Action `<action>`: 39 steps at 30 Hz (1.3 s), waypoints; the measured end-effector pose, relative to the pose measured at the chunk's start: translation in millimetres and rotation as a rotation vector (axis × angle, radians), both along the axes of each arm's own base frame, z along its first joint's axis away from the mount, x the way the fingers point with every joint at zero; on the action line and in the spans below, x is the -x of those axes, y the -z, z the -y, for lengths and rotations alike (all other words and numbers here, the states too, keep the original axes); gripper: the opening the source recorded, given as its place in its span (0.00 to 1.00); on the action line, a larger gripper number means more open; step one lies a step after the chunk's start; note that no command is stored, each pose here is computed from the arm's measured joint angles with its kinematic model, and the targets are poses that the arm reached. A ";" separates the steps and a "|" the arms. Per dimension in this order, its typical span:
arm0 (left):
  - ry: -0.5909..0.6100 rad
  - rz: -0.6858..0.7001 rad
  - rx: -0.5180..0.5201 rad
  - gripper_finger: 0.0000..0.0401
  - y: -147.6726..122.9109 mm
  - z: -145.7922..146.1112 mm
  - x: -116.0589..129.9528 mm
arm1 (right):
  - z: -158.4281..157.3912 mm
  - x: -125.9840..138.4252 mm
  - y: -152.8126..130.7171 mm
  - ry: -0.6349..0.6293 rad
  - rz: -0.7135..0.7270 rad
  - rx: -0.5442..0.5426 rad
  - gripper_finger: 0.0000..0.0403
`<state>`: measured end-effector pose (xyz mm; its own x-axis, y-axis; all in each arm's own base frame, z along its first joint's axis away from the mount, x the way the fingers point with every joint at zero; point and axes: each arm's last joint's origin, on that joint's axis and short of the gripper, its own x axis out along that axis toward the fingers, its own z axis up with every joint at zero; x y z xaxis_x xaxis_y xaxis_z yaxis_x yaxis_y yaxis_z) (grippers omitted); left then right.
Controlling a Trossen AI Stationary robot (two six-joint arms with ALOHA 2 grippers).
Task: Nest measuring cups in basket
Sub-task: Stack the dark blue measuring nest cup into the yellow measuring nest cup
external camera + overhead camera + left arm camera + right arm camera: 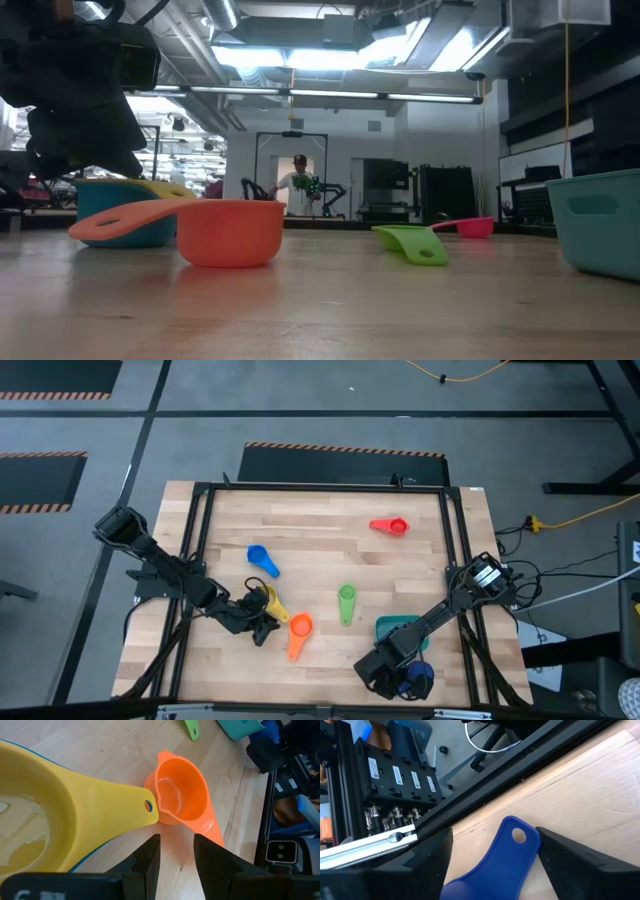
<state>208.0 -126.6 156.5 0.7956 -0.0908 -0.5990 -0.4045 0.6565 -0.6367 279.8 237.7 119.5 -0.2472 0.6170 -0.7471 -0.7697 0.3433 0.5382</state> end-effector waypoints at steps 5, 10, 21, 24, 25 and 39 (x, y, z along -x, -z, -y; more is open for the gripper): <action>0.000 0.000 0.000 0.28 0.0 0.0 0.0 | 0.3 -0.3 0.5 0.004 0.017 0.020 0.60; 0.000 0.000 0.000 0.28 0.0 0.0 0.0 | 0.1 -0.5 0.8 0.007 0.030 0.034 0.52; 0.000 0.000 0.000 0.28 0.0 0.0 0.0 | 0.5 -0.8 1.0 0.015 0.055 0.065 0.47; 0.000 0.000 0.000 0.28 0.0 0.1 0.0 | 0.3 -0.9 0.9 0.015 0.057 0.067 0.47; 0.000 0.000 0.000 0.28 0.0 0.1 0.0 | 0.1 -0.6 0.9 0.015 0.058 0.068 0.47; 0.000 0.000 0.000 0.28 0.0 0.1 0.0 | -0.1 -0.9 1.0 0.017 0.069 0.077 0.40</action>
<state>207.9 -126.6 156.5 0.7956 -0.0910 -0.5990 -0.4043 0.6566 -0.6367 280.7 237.8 118.5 -0.1835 0.5612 -0.8071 -0.7975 0.3950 0.4560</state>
